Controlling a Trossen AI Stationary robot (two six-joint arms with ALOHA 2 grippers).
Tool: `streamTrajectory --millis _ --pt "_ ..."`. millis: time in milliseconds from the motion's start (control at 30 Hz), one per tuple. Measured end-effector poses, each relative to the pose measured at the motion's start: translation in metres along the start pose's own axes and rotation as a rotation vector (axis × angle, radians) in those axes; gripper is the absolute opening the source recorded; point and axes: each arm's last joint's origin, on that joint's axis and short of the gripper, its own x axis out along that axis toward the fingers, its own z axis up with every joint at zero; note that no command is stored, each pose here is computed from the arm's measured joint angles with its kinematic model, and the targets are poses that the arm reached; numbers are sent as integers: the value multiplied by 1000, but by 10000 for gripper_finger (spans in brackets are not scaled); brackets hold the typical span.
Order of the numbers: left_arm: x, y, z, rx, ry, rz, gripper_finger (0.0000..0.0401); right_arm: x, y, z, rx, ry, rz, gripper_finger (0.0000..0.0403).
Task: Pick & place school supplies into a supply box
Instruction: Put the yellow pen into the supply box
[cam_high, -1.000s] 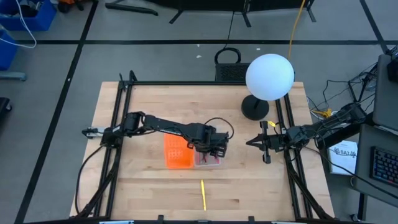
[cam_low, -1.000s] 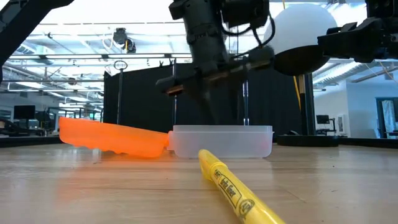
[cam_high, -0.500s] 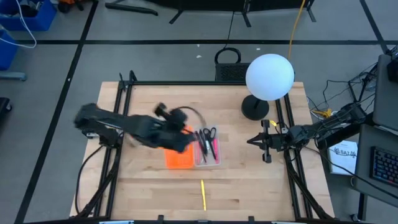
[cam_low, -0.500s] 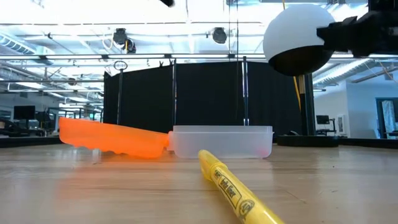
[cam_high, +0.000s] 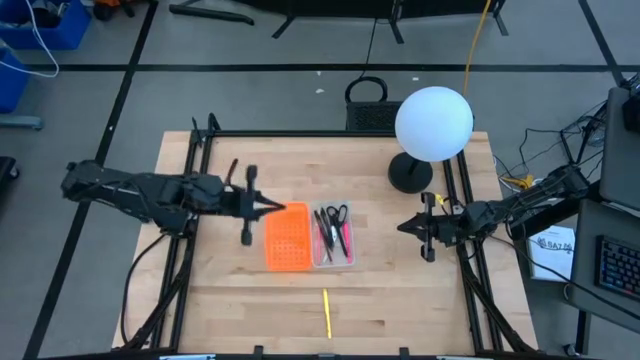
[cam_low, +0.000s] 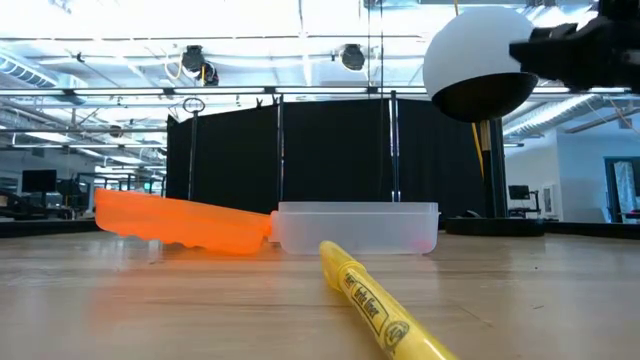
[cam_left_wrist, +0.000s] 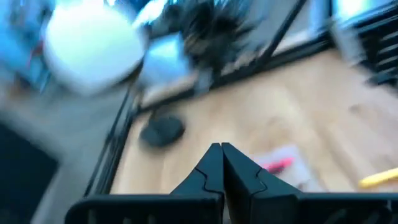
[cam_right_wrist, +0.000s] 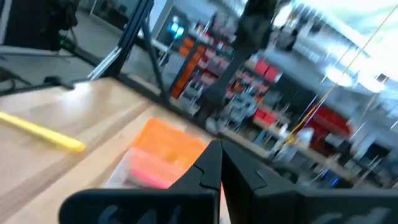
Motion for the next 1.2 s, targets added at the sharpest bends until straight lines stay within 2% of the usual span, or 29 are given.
streamTrajectory --millis 100,233,333,400,533,667,800,900,1067,1200 --pt "7 4 -7 56 -107 -19 4 0 -5 7 -14 -73 -45 0" --pt "11 22 -33 100 -40 -15 3 -1 -7 11 -12 -110 -69 0" --pt "1 42 -48 3 -86 -16 2 -1 -7 12 -10 -120 -75 0" --pt "-10 47 -56 -84 -125 -48 2 -1 -8 13 -7 -128 -80 0" --pt "-25 32 -80 -147 -122 -42 2 -1 -8 12 -7 -124 -79 0" --pt "-35 9 -105 -118 -268 -2 1 -1 -8 12 -6 -124 -79 0" --pt "-42 -7 -137 -127 -300 110 1 -1 -8 13 65 -132 -78 0" --pt "-50 -10 -149 -96 -325 190 1 -1 -8 13 136 -134 -74 0" --pt "-47 -21 -180 -77 -286 166 1 0 -6 9 205 -97 -55 0" --pt "-44 -26 -196 -81 -245 164 1 2 -4 7 240 -80 -44 0"
